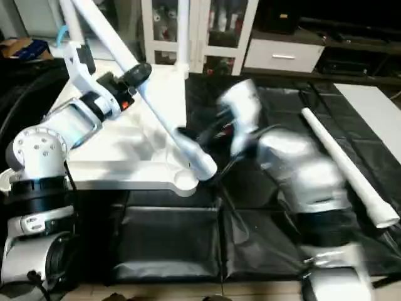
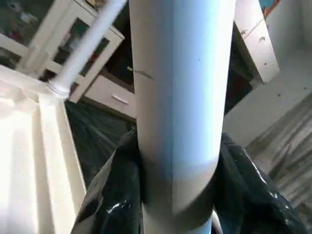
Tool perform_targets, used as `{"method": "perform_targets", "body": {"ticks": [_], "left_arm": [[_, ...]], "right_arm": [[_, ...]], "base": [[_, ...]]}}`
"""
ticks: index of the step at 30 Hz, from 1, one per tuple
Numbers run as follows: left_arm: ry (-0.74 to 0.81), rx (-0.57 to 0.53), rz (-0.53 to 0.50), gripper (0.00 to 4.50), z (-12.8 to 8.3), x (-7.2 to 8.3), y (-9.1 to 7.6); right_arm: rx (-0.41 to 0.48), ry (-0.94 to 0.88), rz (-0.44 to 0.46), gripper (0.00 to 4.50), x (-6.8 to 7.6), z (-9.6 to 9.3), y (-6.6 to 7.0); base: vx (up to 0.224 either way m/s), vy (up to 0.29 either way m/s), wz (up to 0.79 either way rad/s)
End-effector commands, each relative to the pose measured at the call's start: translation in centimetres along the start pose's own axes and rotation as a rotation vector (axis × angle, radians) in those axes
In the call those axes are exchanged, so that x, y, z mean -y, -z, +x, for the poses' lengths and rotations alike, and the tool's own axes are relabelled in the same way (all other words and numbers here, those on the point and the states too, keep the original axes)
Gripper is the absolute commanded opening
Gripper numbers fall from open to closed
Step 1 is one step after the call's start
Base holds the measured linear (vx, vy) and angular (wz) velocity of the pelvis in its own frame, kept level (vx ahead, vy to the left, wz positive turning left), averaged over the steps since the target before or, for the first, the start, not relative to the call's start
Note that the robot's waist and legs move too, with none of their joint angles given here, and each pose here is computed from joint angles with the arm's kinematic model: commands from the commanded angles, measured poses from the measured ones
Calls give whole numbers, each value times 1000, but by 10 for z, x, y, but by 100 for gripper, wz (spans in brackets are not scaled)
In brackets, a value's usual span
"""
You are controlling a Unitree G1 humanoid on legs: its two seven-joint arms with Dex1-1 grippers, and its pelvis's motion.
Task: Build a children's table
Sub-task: Pick table leg
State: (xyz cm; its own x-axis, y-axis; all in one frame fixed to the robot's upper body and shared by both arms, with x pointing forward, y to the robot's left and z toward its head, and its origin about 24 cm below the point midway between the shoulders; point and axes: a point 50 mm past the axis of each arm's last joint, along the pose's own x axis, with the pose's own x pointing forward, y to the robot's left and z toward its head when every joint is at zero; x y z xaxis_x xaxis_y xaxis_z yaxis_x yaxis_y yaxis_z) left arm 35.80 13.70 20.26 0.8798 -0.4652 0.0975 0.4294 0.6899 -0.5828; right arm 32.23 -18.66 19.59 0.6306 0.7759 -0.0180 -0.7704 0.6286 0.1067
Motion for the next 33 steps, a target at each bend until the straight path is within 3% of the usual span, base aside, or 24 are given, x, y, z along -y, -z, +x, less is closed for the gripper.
{"method": "perform_targets", "body": {"ticks": [1,3,6,10,14,33], "left_arm": [[10,-10,17,164,4,8,-1],[12,-17,21,164,6,10,0],[25,-23,25,164,7,13,1],[46,-42,44,164,9,19,3],[60,-56,54,164,11,25,4],[161,-112,111,164,14,51,10]], "right_arm": [[-60,42,45,311,14,-17,9],[-133,67,41,311,23,-34,18],[-184,73,14,311,24,-42,25],[-136,-36,64,311,7,-27,21],[-119,-87,89,311,3,-18,19],[-220,-237,144,311,-16,10,35]], "base": [[0,0,0],[0,0,0],[0,0,0],[0,0,0],[0,0,0],[0,0,0]]}}
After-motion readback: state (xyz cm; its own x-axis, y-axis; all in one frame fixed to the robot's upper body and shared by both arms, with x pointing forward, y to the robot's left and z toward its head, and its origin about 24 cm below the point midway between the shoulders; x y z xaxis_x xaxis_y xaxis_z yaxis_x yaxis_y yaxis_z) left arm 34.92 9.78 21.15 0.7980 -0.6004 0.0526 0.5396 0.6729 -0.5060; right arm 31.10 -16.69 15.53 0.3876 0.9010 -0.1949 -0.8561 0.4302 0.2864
